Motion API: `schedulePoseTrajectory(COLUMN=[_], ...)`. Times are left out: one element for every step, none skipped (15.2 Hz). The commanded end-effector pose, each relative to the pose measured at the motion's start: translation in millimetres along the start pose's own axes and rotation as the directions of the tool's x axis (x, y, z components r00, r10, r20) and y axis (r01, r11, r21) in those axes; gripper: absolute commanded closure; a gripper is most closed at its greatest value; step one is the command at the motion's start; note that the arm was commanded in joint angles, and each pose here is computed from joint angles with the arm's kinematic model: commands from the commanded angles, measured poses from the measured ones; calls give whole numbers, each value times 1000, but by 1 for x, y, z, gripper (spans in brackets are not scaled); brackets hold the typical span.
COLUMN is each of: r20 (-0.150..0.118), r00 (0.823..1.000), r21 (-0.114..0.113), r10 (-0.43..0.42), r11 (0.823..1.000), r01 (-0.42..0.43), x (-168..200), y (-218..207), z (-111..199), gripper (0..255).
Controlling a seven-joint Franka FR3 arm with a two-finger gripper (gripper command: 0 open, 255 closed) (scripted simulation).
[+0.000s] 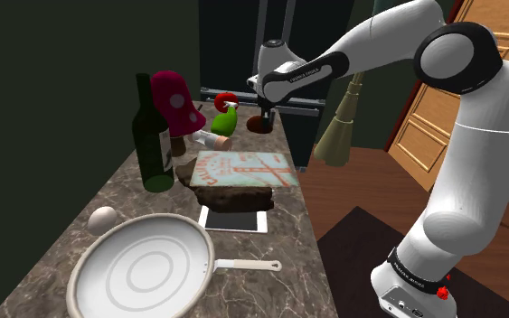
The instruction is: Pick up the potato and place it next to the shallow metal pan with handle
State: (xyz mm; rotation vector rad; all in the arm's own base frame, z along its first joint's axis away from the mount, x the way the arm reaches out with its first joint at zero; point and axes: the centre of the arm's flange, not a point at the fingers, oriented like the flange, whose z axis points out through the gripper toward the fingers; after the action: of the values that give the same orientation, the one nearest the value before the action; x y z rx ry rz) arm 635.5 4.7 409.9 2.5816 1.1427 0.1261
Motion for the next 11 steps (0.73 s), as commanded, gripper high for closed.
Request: schedulePoseTrajectory(r20=[0, 0, 0, 0, 0, 0, 0, 0, 0, 0, 0], r00=[1000, 1000, 1000, 1000, 1000, 1000, 1000, 1000, 1000, 1000, 1000], r21=[0, 0, 0, 0, 0, 0, 0, 0, 0, 0, 0], r10=[0, 0, 0, 0, 0, 0, 0, 0, 0, 0, 0], r11=[1000, 1000, 1000, 1000, 1000, 1000, 1000, 1000, 1000, 1000, 1000], r01=[0, 0, 0, 0, 0, 0, 0, 0, 0, 0, 0], x=[-1, -1, -1, -1, -2, -2, -2, -2, -3, -3, -3], y=[4, 6, 8, 9, 11, 13, 14, 16, 18, 19, 21], z=[-10, -15, -20, -25, -30, -35, -40, -45, -50, -55, -60], gripper=[255, 255, 255, 255, 255, 255, 255, 255, 255, 255, 255])
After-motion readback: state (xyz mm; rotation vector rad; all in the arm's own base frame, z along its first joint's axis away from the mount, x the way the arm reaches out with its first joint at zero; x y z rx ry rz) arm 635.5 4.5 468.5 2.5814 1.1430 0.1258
